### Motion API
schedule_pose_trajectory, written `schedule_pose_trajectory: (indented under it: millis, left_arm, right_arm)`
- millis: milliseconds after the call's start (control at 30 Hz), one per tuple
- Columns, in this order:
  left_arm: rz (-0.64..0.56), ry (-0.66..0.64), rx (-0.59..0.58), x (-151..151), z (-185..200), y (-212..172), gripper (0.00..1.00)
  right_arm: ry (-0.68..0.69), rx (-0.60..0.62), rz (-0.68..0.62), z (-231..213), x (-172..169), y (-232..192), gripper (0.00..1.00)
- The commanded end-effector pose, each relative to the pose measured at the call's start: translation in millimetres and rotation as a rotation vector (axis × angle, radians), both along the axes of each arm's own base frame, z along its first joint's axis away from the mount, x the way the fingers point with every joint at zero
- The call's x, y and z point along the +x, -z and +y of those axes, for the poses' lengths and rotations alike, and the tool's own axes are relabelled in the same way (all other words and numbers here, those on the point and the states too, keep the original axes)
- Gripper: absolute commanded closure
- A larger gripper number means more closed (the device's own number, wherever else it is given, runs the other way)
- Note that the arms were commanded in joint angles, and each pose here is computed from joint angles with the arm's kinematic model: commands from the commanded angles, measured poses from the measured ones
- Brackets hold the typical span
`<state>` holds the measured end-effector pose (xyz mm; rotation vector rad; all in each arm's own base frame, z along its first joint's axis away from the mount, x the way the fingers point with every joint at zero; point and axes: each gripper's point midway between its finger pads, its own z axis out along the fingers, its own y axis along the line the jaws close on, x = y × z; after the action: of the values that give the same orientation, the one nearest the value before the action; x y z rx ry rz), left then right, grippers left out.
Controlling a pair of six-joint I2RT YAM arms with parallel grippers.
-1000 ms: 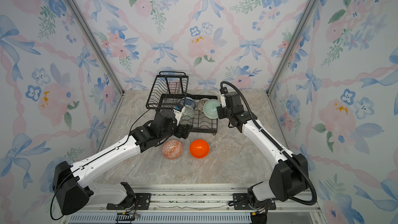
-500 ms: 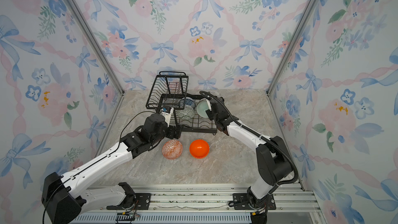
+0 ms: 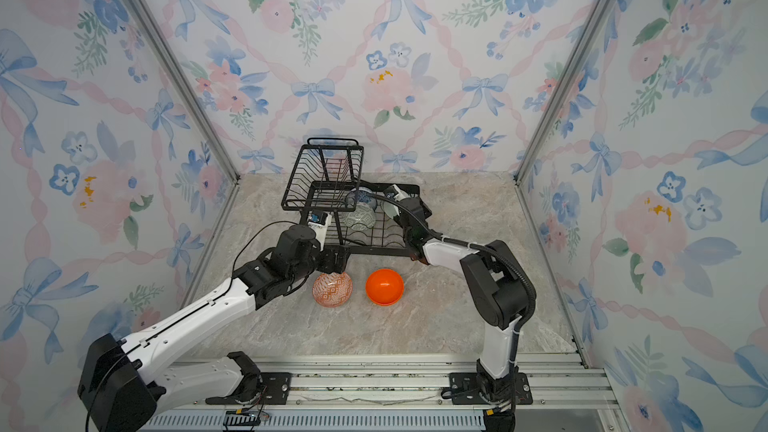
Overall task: Load the bowls into the dish rack
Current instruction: 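Lower the mint-green bowl upright into the rack slots with the right gripper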
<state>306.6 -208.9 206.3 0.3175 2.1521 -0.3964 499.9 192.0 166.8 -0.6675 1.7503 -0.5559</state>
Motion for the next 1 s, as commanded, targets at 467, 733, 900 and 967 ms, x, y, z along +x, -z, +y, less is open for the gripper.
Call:
schedule_pose_trajectory:
  millis: [467, 733, 900, 967]
  left_arm:
    - [0.017, 0.028, -0.067, 2.7, -6.7, 1.1, 0.02]
    - [0.017, 0.027, -0.075, 3.8, -5.5, -0.4, 0.02]
    - [0.015, 0.03, -0.08, 3.5, -5.4, -2.5, 0.02]
    - [0.014, 0.031, -0.081, 3.8, -5.2, -3.0, 0.02]
  right_arm:
    - [-0.051, -0.118, -0.184, 25.7, 11.5, -11.3, 1.0]
    - [-0.058, -0.148, -0.175, 23.9, 11.6, 0.9, 1.0]
    - [-0.062, -0.159, -0.166, 23.4, 11.7, 7.9, 1.0]
    - [-0.066, -0.162, -0.16, 22.9, 10.8, 10.4, 1.0]
